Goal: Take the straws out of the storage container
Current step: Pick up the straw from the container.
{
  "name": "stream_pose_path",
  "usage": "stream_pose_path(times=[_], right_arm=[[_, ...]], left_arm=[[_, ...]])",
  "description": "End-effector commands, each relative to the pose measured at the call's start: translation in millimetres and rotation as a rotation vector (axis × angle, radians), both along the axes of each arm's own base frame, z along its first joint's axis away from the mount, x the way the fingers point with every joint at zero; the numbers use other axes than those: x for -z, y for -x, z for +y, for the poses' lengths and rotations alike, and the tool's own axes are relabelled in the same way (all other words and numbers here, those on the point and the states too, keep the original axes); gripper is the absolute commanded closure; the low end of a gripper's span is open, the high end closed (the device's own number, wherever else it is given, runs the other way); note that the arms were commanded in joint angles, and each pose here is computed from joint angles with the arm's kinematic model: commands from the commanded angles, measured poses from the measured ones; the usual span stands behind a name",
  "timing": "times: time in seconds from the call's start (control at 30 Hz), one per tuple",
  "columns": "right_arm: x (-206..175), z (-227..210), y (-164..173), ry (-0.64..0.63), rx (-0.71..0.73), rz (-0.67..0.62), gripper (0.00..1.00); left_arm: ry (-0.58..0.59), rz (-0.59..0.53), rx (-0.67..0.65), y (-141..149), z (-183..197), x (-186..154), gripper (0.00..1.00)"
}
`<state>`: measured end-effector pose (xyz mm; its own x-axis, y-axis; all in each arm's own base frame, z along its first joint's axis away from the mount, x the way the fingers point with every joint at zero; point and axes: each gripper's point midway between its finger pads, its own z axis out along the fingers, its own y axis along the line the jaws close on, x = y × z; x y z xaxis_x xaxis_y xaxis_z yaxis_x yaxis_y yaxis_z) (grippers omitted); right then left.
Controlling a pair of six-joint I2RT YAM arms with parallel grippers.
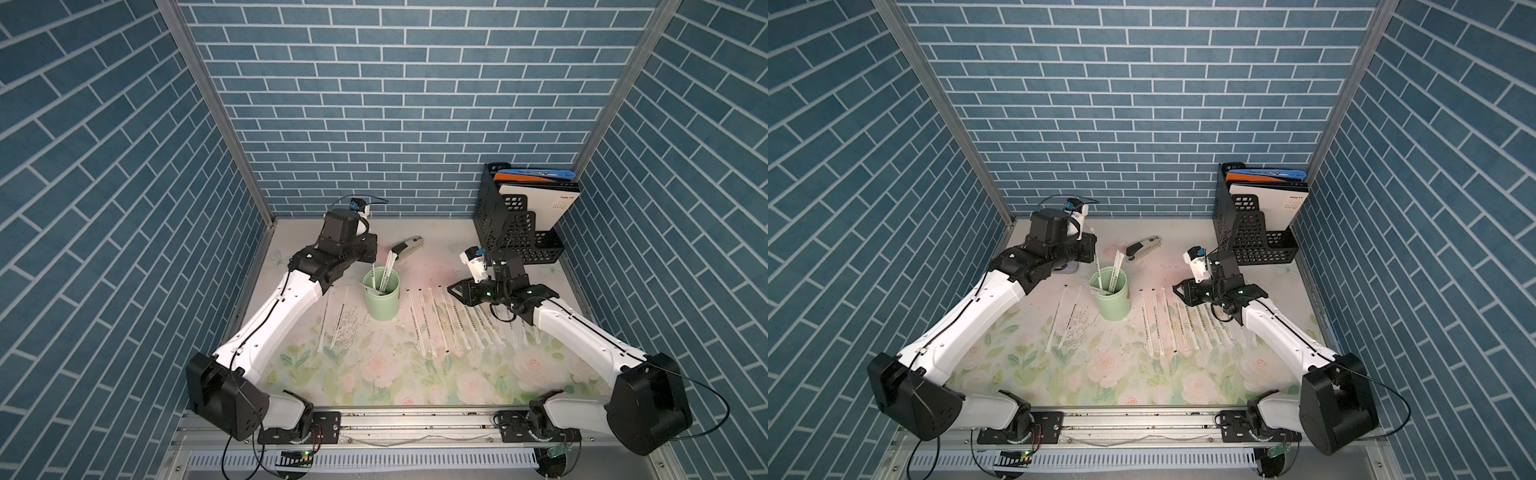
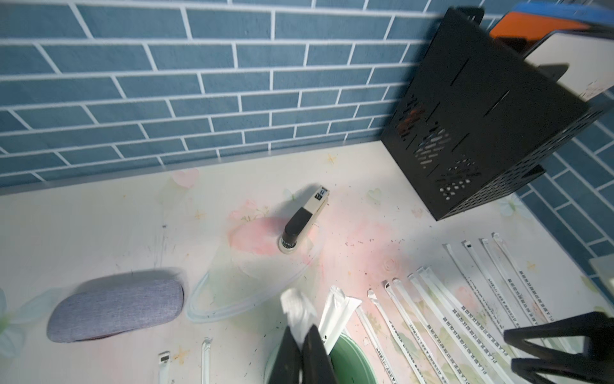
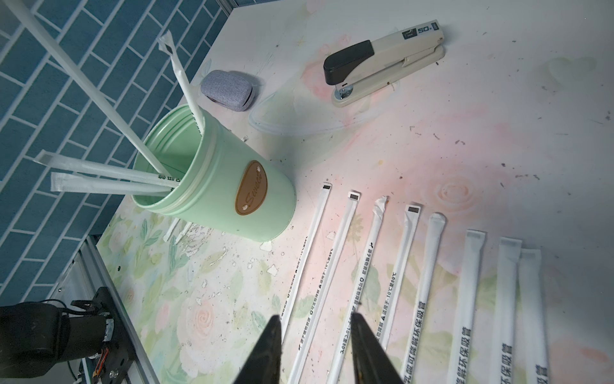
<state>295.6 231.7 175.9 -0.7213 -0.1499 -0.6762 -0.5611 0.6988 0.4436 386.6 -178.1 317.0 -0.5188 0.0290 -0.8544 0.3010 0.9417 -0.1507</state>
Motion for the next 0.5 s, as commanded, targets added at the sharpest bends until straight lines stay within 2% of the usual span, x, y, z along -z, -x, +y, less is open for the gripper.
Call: stream_pose_path(times=[0.0, 0.33, 0.47], right_arm=[[-22.8, 7.1, -2.4, -0.049, -0.014, -0.046, 0.65], [-36.1, 10.6, -4.3, -0.063, -0.028, -0.064, 0.65], [-33.4, 11.0, -5.6, -0.052, -0.034, -0.061, 0.65]], left_arm=[[-0.007, -0.09, -0.033, 13.5, 14.6, -45.6, 0.94], [-0.01, -0.329, -0.157, 54.2, 63.2, -159.1, 0.94], [-0.057, -0.391, -0.241, 71.0, 90.0, -188.2, 0.94]])
